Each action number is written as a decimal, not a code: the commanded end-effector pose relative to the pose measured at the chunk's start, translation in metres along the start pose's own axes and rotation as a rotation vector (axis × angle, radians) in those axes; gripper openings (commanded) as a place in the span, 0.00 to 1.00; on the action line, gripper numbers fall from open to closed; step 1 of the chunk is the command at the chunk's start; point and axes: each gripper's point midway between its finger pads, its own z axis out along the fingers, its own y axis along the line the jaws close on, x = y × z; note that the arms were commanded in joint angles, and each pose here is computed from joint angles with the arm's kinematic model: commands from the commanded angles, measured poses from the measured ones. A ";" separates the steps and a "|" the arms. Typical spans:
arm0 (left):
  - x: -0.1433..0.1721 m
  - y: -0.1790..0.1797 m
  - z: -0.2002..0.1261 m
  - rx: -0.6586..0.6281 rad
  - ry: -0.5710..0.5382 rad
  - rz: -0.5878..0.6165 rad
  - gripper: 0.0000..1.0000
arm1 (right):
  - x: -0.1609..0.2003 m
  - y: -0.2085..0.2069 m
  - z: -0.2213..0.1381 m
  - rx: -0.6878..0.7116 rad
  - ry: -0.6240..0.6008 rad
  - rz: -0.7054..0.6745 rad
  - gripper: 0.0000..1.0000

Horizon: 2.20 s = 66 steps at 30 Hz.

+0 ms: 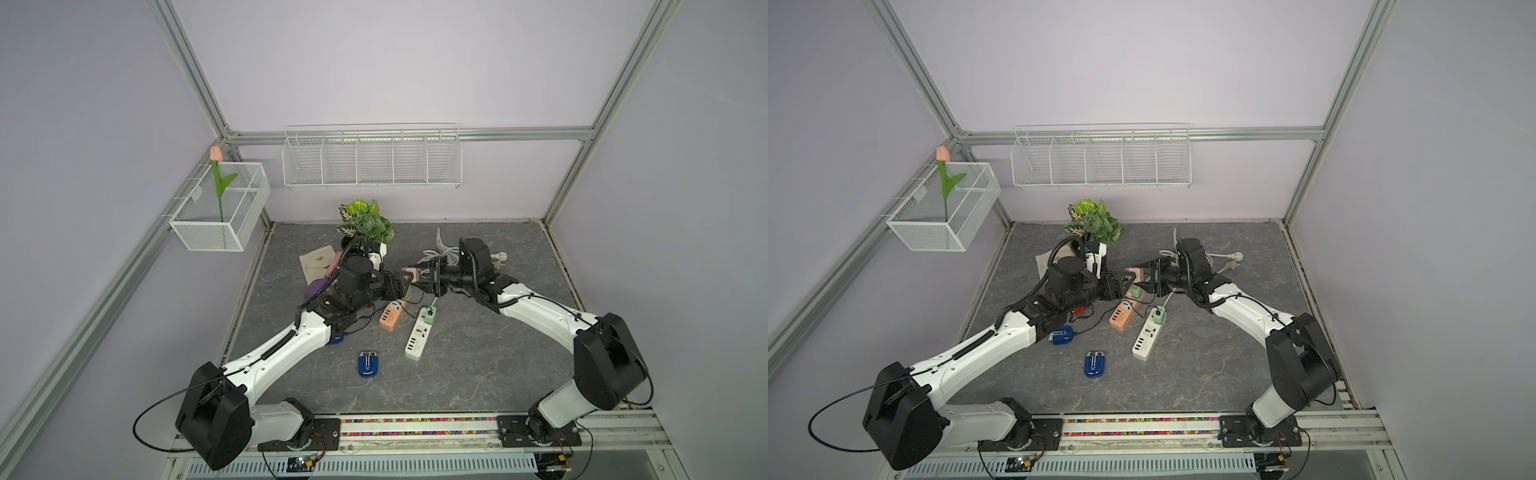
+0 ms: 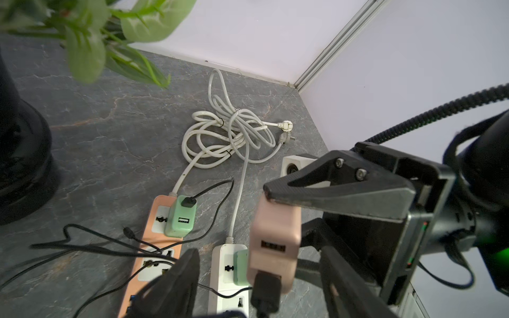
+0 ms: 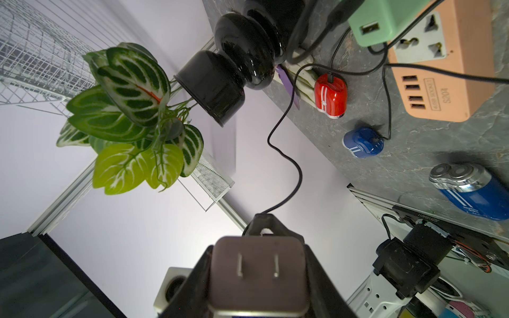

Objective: Charge the electric shaver
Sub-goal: Insert the charging cable into the plug, then insert the plug into the socket.

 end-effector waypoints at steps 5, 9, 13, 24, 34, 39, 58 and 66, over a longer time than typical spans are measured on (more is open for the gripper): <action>-0.010 -0.013 0.011 0.047 0.012 0.008 0.51 | 0.008 0.014 0.000 -0.051 0.040 0.089 0.07; -0.012 -0.016 0.013 0.063 0.007 -0.024 0.42 | 0.007 0.014 0.001 -0.061 0.043 0.094 0.07; -0.014 -0.023 0.013 0.098 0.009 -0.046 0.25 | 0.007 0.015 0.000 -0.068 0.044 0.093 0.07; -0.015 -0.028 0.006 0.110 0.018 -0.103 0.00 | 0.002 0.009 -0.003 -0.088 0.025 0.087 0.47; 0.022 -0.019 -0.030 -0.047 0.306 -0.023 0.00 | -0.035 -0.031 -0.083 0.170 -0.217 -0.344 0.87; 0.063 -0.015 -0.041 -0.106 0.465 0.081 0.00 | -0.024 -0.029 -0.107 0.261 -0.209 -0.792 0.87; 0.141 -0.016 0.024 -0.305 0.718 0.271 0.00 | -0.013 -0.099 -0.163 0.288 -0.295 -1.493 0.84; 0.152 -0.006 0.038 -0.388 0.784 0.272 0.00 | -0.010 -0.104 -0.179 0.230 -0.395 -1.501 0.85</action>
